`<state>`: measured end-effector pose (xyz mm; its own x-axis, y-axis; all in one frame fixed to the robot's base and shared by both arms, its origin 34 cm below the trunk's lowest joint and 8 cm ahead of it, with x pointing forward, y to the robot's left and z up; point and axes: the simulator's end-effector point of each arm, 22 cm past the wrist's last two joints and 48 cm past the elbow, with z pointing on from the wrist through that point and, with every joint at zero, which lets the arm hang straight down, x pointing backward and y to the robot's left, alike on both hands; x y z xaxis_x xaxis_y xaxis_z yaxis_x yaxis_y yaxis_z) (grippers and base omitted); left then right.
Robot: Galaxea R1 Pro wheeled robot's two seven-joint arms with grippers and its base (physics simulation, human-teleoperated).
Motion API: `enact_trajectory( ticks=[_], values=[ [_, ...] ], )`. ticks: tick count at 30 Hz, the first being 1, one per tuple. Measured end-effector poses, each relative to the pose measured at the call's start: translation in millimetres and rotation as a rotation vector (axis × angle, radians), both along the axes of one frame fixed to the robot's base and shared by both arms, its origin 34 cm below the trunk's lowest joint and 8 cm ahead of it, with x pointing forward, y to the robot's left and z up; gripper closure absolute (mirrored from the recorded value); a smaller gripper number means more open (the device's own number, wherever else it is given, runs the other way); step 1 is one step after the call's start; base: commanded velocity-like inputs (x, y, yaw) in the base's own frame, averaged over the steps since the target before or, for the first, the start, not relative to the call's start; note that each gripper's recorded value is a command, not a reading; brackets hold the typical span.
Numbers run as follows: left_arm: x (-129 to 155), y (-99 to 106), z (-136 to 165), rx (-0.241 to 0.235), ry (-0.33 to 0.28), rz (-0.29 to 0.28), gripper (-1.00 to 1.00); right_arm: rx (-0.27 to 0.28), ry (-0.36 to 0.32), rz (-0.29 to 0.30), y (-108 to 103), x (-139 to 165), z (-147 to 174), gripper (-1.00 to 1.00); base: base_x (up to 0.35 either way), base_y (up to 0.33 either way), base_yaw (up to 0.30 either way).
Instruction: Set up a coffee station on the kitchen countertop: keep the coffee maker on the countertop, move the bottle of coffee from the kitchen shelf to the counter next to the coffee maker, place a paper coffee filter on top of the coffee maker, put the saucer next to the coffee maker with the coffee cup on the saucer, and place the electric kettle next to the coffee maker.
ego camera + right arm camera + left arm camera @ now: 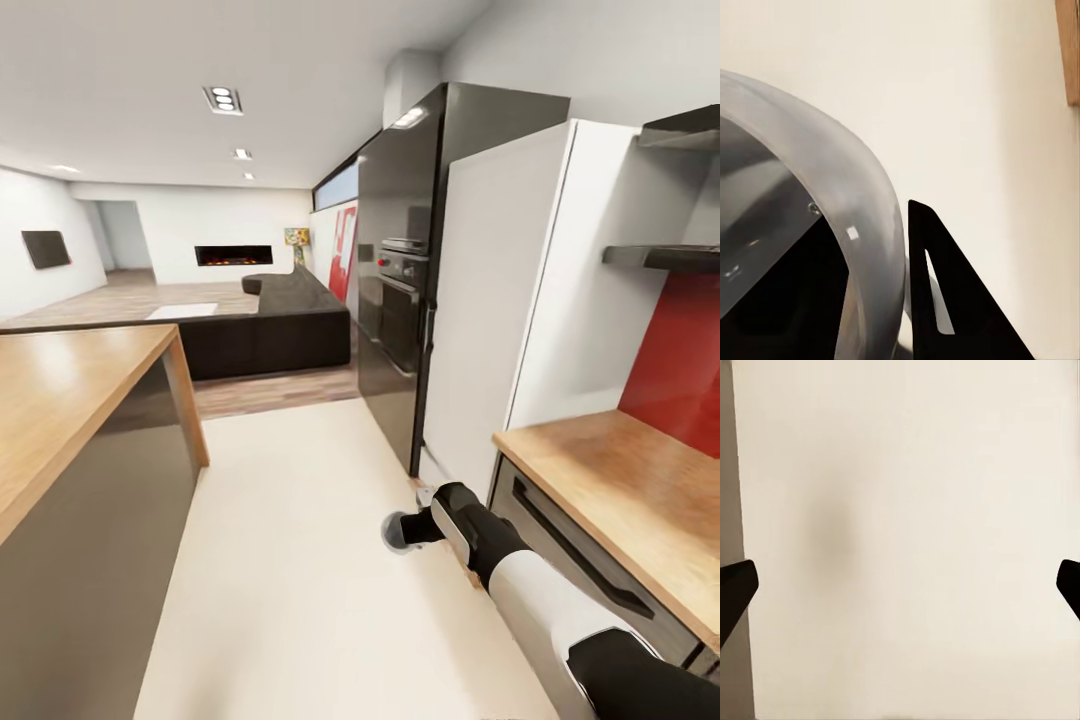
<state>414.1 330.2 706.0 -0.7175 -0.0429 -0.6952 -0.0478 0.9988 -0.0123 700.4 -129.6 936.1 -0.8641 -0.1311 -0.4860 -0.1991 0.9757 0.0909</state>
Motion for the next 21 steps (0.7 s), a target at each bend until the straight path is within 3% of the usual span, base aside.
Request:
enact_trajectory(
  ticks=[14, 21],
  values=[
    [1.2, 6.0, 1.9, 0.011, -0.005, -0.005, -1.0, 0.0, 0.0, -0.001, -0.7, 0.2, -0.1, 1.0, 0.007, 0.003, -0.262],
    [16.3, 35.1, 23.6, 0.071, -0.118, -0.021, -1.0, 0.0, 0.0, -0.002, -1.0, 0.2, -0.1, 1.0, 0.0, 0.0, -0.263]
  ],
)
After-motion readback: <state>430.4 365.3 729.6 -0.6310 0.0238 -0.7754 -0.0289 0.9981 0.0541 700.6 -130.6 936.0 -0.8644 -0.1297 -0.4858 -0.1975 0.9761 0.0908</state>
